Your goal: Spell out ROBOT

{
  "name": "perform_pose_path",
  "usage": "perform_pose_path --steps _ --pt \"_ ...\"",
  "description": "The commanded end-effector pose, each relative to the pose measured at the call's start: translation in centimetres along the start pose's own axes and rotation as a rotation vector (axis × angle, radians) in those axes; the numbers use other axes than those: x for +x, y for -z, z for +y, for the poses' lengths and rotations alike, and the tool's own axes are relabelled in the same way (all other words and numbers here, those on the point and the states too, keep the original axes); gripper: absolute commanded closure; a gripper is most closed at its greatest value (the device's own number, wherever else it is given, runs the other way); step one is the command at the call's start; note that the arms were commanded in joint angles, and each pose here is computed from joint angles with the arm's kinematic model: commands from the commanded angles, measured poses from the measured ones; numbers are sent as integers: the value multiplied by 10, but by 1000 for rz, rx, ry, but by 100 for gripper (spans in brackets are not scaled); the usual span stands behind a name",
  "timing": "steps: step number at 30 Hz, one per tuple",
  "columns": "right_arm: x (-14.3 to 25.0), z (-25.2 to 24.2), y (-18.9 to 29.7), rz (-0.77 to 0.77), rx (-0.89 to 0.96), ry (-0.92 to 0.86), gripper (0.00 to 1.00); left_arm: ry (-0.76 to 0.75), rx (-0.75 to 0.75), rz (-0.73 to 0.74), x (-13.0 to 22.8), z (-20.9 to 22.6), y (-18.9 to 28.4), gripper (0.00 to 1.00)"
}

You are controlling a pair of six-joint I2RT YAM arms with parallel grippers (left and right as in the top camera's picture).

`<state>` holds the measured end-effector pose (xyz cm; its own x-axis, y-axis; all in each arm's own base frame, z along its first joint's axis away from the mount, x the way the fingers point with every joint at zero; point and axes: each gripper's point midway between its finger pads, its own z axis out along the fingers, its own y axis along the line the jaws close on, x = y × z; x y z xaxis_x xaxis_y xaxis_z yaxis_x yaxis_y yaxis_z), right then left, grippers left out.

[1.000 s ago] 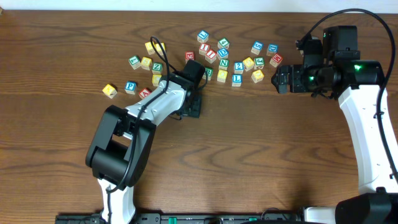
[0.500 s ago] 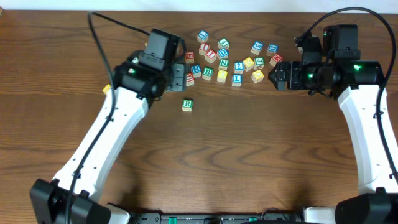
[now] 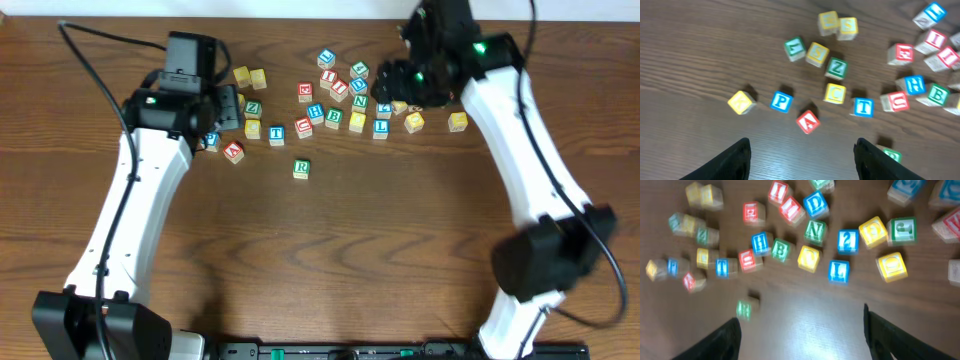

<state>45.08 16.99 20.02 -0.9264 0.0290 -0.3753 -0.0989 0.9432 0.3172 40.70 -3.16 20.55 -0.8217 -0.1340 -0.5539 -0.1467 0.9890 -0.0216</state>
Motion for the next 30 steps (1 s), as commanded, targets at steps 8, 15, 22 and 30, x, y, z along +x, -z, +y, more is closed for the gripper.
perform_pose_path --steps 8,15,22,30 --pt "-7 7 -96 59 104 -98 40 14 -34 -7 -6 16 -1 32" --pt "9 4 -132 79 208 -116 44 14 -33 -8 -6 16 -1 32" --pt "13 -1 -144 64 269 -145 48 14 -34 -7 -6 16 -1 32" --pt "14 -4 -150 59 273 -152 49 13 -35 -3 -5 16 -3 32"
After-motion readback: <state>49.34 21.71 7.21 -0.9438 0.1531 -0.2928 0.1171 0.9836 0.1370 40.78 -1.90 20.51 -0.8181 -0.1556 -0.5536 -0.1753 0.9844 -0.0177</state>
